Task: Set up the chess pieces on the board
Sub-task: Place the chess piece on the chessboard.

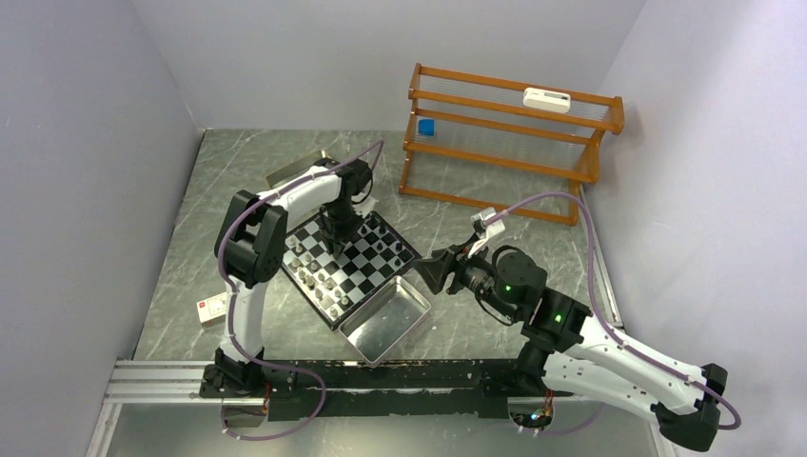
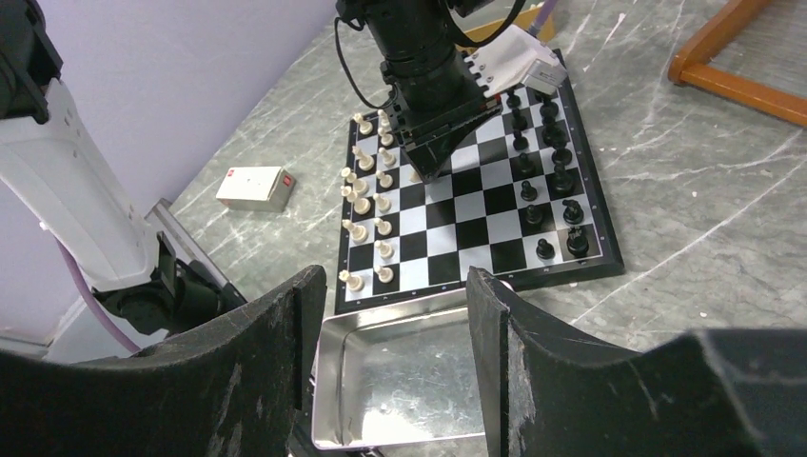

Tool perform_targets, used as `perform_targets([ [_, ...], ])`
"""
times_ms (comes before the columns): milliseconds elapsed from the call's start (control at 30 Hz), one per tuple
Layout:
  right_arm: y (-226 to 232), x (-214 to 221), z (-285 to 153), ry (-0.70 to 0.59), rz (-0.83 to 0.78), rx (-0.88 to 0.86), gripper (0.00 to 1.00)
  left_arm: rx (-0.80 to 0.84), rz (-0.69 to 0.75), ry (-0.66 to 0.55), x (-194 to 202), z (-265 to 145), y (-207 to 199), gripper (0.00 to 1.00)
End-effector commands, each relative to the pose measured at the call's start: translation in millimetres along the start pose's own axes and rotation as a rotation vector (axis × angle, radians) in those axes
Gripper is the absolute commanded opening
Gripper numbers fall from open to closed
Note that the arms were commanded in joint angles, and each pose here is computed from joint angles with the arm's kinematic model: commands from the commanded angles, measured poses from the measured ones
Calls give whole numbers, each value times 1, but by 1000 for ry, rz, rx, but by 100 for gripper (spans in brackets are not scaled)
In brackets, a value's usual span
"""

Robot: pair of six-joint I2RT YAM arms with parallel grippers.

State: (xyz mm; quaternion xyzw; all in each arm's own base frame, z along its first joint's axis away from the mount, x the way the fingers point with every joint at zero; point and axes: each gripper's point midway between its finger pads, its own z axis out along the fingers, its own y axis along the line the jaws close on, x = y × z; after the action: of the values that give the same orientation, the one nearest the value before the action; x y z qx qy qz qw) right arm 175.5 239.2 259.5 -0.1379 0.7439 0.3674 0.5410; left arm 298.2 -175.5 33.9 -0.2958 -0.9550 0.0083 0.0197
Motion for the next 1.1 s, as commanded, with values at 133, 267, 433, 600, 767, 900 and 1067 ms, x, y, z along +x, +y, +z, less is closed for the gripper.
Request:
perform_targets([
  [133, 0, -14, -6, -39, 11, 8, 60, -23, 34, 21, -6, 6, -1, 13],
  [267, 0, -14, -7, -35, 10, 10, 60, -23, 38, 11, -9, 5, -2, 21],
  [433, -1, -12, -8, -35, 14, 12, 61, -24, 42, -41, -20, -7, -3, 30],
  [600, -1, -12, -7, -36, 16, 10, 61, -30, 47, -78, -27, -14, -2, 39],
  [767, -1, -12, -7, -34, 15, 14, 61, -31, 54, -94, -29, -15, -2, 41],
  [900, -1, -11, -7, -31, 17, 13, 61, -33, 48, -117, -30, -21, -2, 41],
  [1067, -1, -9, -5, -29, 17, 12, 61, -36, 48, -163, -32, -27, -2, 39],
])
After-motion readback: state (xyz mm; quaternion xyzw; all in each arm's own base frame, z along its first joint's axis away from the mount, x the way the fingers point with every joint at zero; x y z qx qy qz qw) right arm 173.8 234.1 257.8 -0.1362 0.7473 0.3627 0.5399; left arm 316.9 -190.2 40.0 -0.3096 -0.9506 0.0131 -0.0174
